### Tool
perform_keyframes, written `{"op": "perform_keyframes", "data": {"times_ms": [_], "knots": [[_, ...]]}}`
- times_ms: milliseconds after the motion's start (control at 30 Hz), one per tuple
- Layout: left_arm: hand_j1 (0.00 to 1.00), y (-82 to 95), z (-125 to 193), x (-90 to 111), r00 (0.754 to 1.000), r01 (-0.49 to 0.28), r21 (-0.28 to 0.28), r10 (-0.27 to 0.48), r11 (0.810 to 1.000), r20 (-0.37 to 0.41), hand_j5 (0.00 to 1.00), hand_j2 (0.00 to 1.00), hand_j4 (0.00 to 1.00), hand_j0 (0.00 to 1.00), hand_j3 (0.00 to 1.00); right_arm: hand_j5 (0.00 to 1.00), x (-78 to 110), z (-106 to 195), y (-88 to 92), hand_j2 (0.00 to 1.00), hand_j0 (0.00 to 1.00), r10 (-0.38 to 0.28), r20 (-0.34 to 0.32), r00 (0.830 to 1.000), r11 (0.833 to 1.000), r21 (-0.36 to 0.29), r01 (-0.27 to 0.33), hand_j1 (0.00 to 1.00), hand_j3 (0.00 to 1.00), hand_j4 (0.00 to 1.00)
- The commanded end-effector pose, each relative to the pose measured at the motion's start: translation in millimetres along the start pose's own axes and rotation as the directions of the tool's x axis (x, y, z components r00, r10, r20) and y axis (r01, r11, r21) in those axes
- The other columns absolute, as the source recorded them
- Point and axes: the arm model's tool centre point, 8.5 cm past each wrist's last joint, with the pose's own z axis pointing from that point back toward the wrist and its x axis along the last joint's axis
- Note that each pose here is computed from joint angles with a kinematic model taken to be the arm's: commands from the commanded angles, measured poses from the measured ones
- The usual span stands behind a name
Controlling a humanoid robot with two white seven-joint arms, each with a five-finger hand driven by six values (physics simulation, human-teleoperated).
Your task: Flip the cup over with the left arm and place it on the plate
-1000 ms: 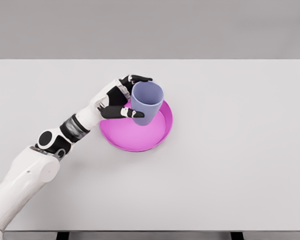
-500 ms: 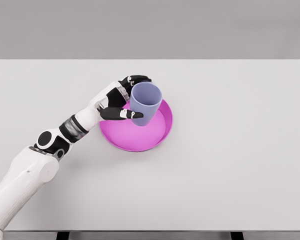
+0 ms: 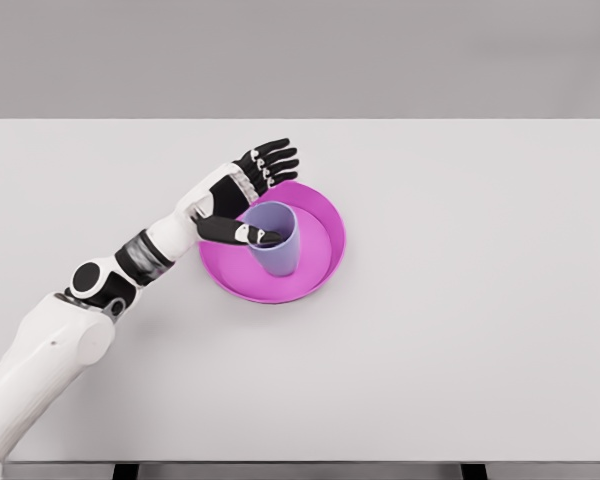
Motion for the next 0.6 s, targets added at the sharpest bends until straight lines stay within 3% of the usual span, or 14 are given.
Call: {"op": "perform_keyframes", "data": {"times_ms": [0,100,200,267,300,367,500,567], "knots": [[1.0,1.4,0,4,1.0,0.001,0.002,-0.001,1.0,0.011,1.0,1.0,1.0,1.0,1.0,1.0,-0.1,0,-0.1,1.0,1.0,0.0,0.0,1.0,1.0,0.0,0.0,1.0,1.0,1.0],[1.0,3.6,1,35,0.998,0.049,-0.037,-0.048,0.998,0.047,1.0,1.0,1.0,1.0,1.0,1.0,-0.1,0,-0.1,1.0,1.0,0.0,0.0,1.0,1.0,0.0,0.0,1.0,1.0,1.0],[1.0,22.5,16,73,0.985,0.169,-0.061,-0.168,0.984,0.025,1.0,1.0,1.0,1.0,1.0,1.0,-0.1,0,-0.1,1.0,1.0,0.0,0.0,1.0,1.0,0.0,0.0,1.0,1.0,1.0],[1.0,43.6,50,105,0.962,0.266,-0.061,-0.269,0.962,-0.047,1.0,1.0,1.0,1.0,1.0,1.0,-0.1,0,-0.1,1.0,1.0,0.0,0.0,1.0,1.0,0.0,0.0,1.0,1.0,1.0],[1.0,46.9,57,110,0.957,0.28,-0.058,-0.283,0.958,-0.06,1.0,1.0,1.0,1.0,1.0,1.0,-0.1,0,-0.1,1.0,1.0,0.0,0.0,1.0,1.0,0.0,0.0,1.0,1.0,1.0],[1.0,66.2,93,129,0.926,0.342,-0.041,-0.344,0.939,-0.158,1.0,1.0,1.0,1.0,1.0,1.0,-0.1,0,-0.1,1.0,1.0,0.0,0.0,1.0,1.0,0.0,0.0,1.0,1.0,1.0],[1.0,77.8,124,139,0.901,0.373,-0.016,-0.367,0.928,-0.232,1.0,1.0,1.0,1.0,1.0,1.0,-0.1,0,-0.1,1.0,1.0,0.0,0.0,1.0,1.0,0.0,0.0,1.0,1.0,1.0],[1.0,78.2,126,137,0.901,0.37,-0.013,-0.362,0.929,-0.237,1.0,1.0,1.0,1.0,1.0,1.0,-0.1,0,-0.1,1.0,1.0,0.0,0.0,1.0,1.0,0.0,0.0,1.0,1.0,1.0]]}}
